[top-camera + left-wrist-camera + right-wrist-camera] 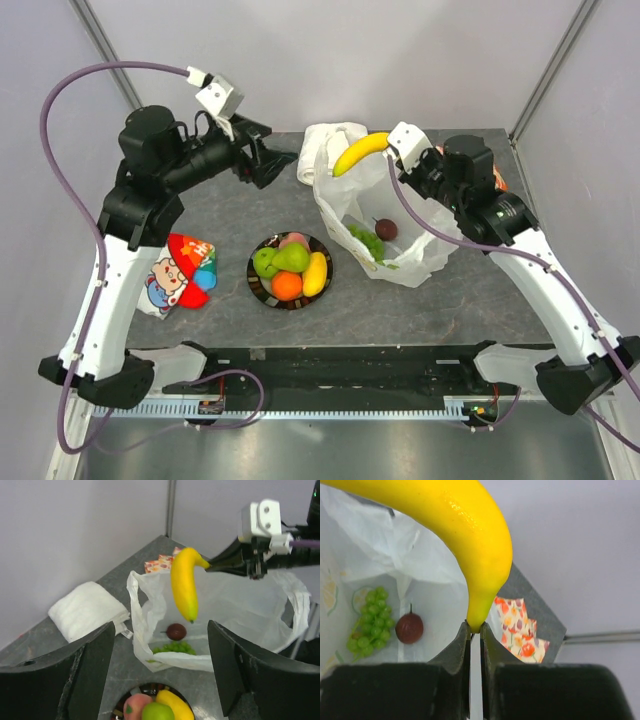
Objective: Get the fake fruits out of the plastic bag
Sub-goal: Place the fake fruit on the plate.
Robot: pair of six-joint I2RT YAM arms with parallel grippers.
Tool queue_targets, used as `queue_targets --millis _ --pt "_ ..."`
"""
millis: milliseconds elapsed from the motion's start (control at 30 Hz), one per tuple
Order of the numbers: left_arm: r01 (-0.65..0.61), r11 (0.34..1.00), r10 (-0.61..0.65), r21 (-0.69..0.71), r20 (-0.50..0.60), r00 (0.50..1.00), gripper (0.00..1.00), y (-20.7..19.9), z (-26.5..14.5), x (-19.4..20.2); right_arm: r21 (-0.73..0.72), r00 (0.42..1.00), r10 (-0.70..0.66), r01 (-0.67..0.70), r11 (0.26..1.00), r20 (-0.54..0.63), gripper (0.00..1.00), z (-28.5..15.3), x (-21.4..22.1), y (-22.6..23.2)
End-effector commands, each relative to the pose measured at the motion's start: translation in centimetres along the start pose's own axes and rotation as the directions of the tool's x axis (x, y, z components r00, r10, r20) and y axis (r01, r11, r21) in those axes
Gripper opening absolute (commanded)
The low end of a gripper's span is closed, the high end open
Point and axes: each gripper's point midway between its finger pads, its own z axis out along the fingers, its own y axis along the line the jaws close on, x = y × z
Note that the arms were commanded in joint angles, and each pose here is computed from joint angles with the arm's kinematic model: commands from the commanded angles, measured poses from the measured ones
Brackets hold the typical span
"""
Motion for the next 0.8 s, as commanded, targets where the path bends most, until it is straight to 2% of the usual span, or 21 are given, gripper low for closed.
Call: queue_targets --millis 0,33,67,133,167,300,467,567,633,767 --pt "0.155 0.982 -0.137 0.107 -0.161 0.977 0.79 0.4 -0.5 5.4 -0.023 0.98 -0.038 0.044 0.999 0.197 0.0 -2.2 -4.9 -0.1" --pt "0.193 0.972 -0.17 0.137 -0.164 0.972 0.79 0.3 -0.6 5.3 -0.04 0.975 -0.064 0.073 0.997 0.211 0.0 -2.4 -5.1 0.5" --pt "0.234 0.952 -0.203 0.198 -0.168 0.965 0.79 -0.2 -1.3 5.0 -0.054 0.963 -0.141 0.158 0.986 0.229 0.0 -2.3 -5.1 1.4" --pt "0.292 0.919 -0.247 0.265 -0.191 0.95 0.79 -1.4 -1.7 5.5 -0.056 0.92 -0.253 0.281 0.958 0.299 0.0 -3.3 -6.4 3.3" --pt "0.31 0.896 -0.254 0.318 -0.206 0.945 0.79 -2.5 -2.1 5.7 -0.05 0.88 -0.344 0.38 0.924 0.329 0.0 -3.2 -6.8 4.5" --pt "0.391 0.849 -0.322 0.356 -0.239 0.916 0.79 -3.9 -2.9 6.5 -0.071 0.782 -0.472 0.543 0.837 0.407 0.0 -3.1 -8.1 7.2" --pt "0.445 0.804 -0.359 0.395 -0.274 0.892 0.79 -5.1 -3.7 7.4 -0.093 0.718 -0.518 0.621 0.778 0.466 0.0 -2.4 -9.9 9.6" --pt "0.494 0.774 -0.395 0.397 -0.306 0.866 0.8 -5.6 -4.2 8.1 -0.088 0.663 -0.579 0.69 0.718 0.475 0.0 -1.7 -10.0 11.0" --pt "0.514 0.764 -0.411 0.391 -0.321 0.854 0.81 -5.9 -4.5 8.9 -0.095 0.655 -0.584 0.701 0.707 0.48 0.0 -1.3 -10.3 11.6" --pt "0.525 0.792 -0.425 0.313 -0.334 0.841 0.76 -5.2 -4.4 11.1 -0.106 0.644 -0.572 0.706 0.701 0.507 0.0 -1.2 -11.7 12.4"
